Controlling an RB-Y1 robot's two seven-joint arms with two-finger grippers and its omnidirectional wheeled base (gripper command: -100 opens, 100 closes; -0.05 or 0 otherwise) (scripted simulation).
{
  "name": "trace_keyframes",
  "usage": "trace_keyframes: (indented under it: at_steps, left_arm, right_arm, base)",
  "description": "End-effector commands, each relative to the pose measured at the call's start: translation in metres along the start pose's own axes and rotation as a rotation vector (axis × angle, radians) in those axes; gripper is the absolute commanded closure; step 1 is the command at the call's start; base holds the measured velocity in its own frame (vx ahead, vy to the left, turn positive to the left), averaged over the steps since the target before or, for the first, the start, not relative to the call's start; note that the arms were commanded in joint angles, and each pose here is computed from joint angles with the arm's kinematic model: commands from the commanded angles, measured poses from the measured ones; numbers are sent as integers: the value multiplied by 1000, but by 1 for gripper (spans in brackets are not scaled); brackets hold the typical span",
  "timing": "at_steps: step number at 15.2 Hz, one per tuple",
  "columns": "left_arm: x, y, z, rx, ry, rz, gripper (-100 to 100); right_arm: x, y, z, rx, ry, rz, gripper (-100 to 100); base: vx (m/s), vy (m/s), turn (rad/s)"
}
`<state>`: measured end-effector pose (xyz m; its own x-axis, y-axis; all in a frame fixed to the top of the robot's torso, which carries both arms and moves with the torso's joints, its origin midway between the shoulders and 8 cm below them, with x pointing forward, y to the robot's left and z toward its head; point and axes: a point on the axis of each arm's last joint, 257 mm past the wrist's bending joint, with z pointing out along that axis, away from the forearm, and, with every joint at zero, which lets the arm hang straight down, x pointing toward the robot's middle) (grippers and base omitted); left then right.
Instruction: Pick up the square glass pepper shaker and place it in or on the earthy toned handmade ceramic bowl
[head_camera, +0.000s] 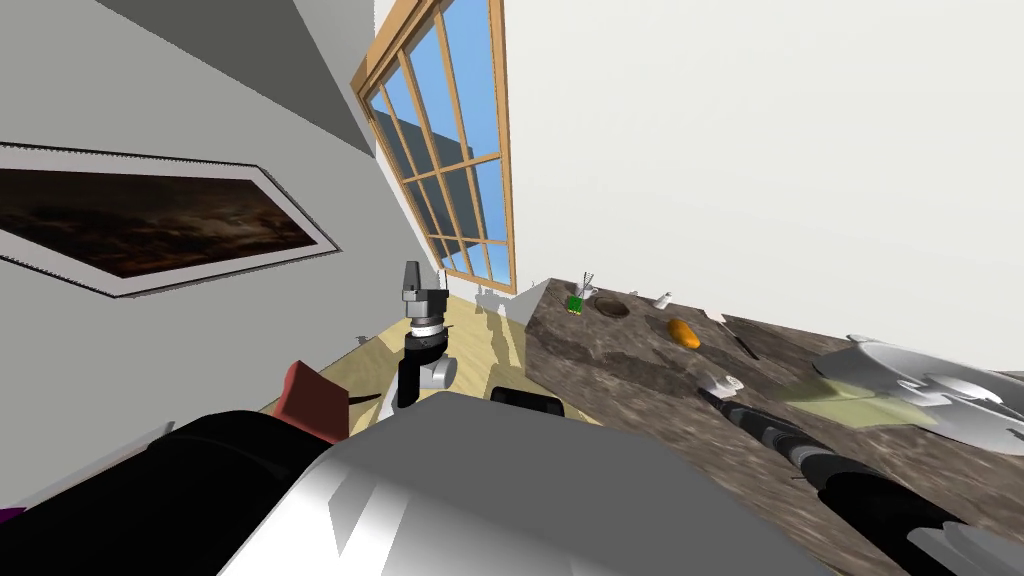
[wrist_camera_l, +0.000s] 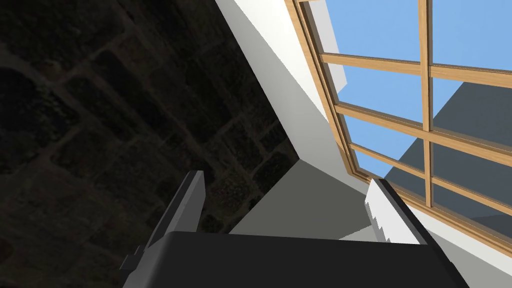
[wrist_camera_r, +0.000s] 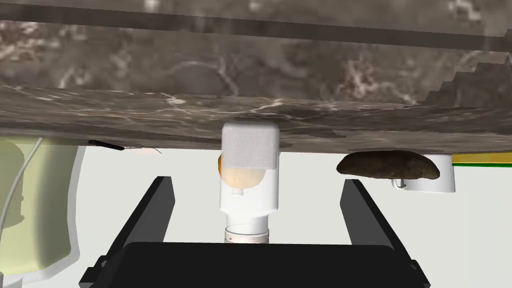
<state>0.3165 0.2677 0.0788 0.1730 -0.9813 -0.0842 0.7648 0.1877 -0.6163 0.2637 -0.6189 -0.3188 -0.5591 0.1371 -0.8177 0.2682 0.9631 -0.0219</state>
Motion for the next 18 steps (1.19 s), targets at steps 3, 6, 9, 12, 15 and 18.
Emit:
trace_keyframes:
  at_steps: [3,6,9,12,15,18]
  left_arm:
    - [0,0,0,0,0,0,0]
    - [0,0,0,0,0,0,0]
    - [0,0,0,0,0,0,0]
    - [0,0,0,0,0,0,0]
    - [0,0,0,0,0,0,0]
    - [0,0,0,0,0,0,0]
  right_arm:
    - [-8,-32,-5,67,16,-69,-100]
    - [-10,-35,-6,80,17,-81,-100]
    - [-4,-39,-4,91,16,-71,-100]
    - [-4,-41,-4,96,15,-73,100]
    - [-5,-40,-3,95,14,-72,100]
    - [-5,-43,-1,114,-3,-52,100]
  base:
    - [95,64,57]
    - [44,39,18]
    - [22,-46,113]
    - [4,-11,-3]
    - [0,0,0]
    - [-112,100,224]
